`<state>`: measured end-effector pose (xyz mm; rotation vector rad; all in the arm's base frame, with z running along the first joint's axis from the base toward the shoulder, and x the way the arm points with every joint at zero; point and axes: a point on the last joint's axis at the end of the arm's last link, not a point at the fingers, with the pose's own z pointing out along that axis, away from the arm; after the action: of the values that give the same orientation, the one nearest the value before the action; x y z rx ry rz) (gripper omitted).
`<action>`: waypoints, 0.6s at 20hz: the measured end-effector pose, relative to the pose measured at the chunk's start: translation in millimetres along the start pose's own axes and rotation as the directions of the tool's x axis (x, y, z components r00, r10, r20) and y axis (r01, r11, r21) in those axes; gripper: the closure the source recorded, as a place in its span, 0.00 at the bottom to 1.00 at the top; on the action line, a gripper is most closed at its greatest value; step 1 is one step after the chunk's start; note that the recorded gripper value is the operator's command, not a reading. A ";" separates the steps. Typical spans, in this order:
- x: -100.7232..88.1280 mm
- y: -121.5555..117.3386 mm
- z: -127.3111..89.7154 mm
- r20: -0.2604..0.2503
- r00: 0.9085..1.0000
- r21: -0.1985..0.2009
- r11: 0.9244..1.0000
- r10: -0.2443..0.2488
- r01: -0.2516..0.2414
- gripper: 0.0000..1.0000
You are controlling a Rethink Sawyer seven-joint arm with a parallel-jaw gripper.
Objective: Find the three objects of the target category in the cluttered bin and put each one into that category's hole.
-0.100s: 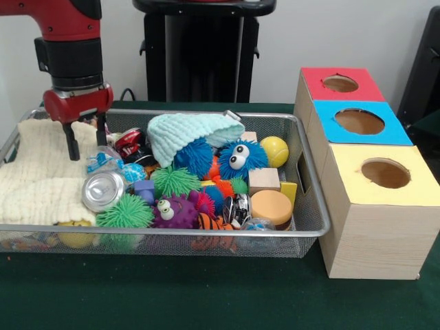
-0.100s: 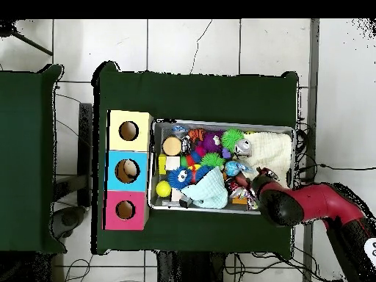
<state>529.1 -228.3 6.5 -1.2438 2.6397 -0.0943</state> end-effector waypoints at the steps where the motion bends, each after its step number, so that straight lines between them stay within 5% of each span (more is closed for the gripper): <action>1: 0.8 -0.2 -0.2 0.000 1.000 0.000 1.000 0.002 -0.002 0.00; 12: -1.3 0.1 -0.6 0.005 1.000 -0.003 1.000 0.007 -0.007 0.00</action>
<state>529.7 -227.3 7.3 -1.2348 2.6407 -0.0856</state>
